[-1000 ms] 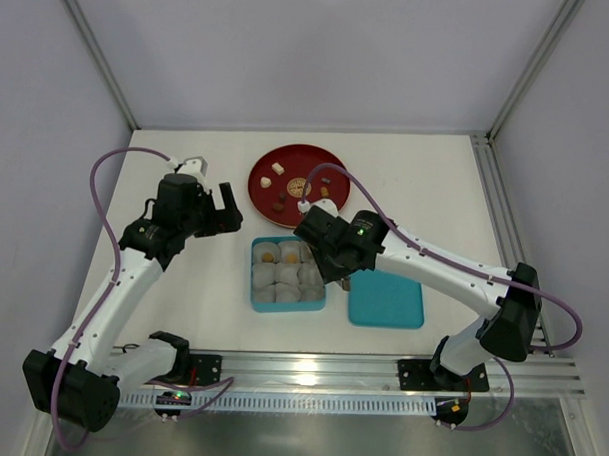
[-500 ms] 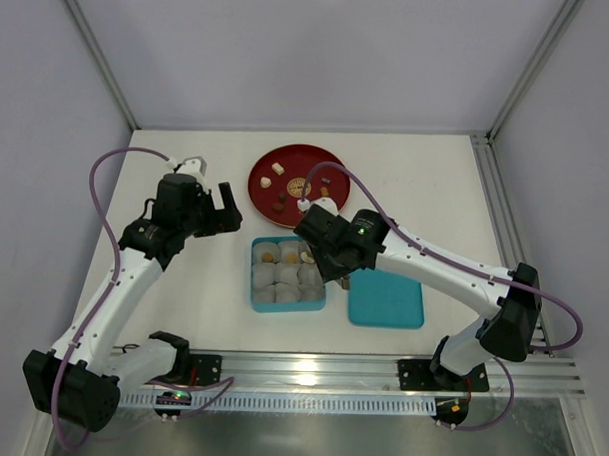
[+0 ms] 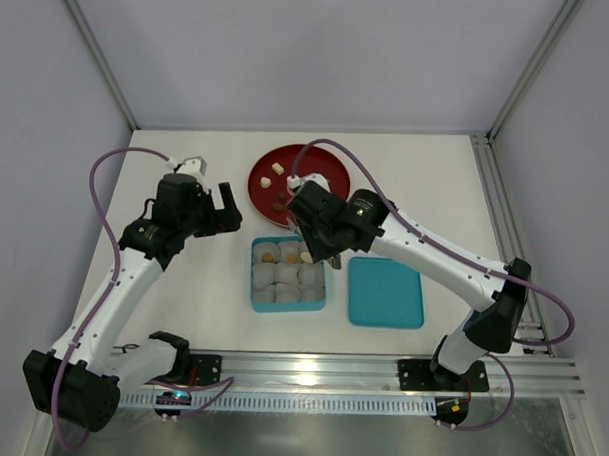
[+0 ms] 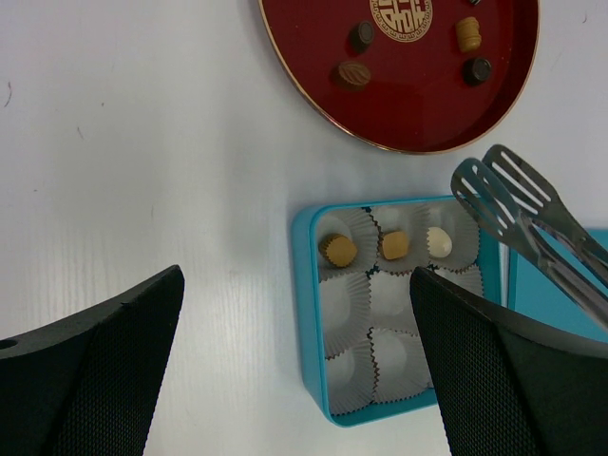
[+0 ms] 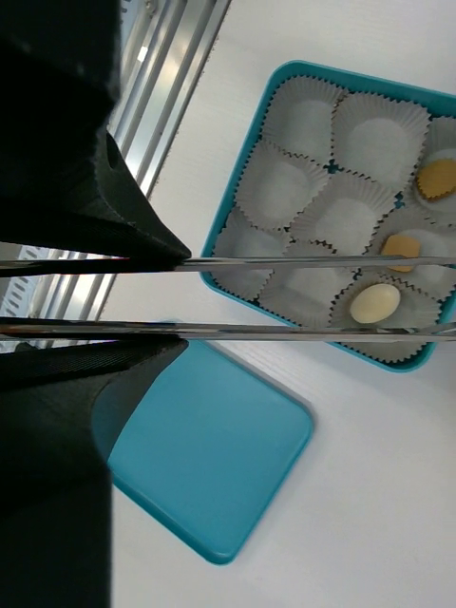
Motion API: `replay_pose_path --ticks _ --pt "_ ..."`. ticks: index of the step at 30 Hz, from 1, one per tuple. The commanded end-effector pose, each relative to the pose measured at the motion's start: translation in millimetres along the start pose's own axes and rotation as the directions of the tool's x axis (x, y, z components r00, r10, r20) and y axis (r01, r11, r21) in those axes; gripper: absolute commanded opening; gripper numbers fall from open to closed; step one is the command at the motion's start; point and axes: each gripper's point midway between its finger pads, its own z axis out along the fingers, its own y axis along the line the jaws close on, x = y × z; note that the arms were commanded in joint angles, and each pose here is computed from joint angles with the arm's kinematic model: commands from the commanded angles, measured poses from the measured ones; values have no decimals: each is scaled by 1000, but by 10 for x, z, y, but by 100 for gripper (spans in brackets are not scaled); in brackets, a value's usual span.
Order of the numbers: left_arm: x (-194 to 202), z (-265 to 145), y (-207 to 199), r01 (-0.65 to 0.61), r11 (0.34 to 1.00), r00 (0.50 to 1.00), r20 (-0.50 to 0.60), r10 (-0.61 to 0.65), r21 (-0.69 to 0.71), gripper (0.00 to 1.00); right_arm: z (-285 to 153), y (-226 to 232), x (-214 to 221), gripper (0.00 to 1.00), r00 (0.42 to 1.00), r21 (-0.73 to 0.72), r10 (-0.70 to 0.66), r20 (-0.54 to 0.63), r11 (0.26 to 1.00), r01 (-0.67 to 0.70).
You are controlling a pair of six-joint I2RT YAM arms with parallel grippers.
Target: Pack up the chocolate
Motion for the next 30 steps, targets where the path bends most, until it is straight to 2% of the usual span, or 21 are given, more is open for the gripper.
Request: replay_pose_path --ticks 1,6,11,17,30 --pt "-74 -25 -39 12 1000 999 32 -12 22 100 36 -32 -347 39 998 8 -24 54 1000 23" --pt "-68 -13 -34 12 1000 1000 28 -12 19 100 187 -129 -775 39 996 -7 -20 83 1000 21" --pt "-64 -9 -35 12 1000 1000 26 -12 19 100 525 -134 -994 39 998 -19 -31 55 999 32" --pt "-61 5 -32 12 1000 1000 23 -12 16 100 827 -121 -1115 41 999 -33 -45 30 998 46" --pt "-31 9 -74 11 999 1000 7 -12 41 100 1029 -43 -1042 41 998 -53 -67 -16 996 66"
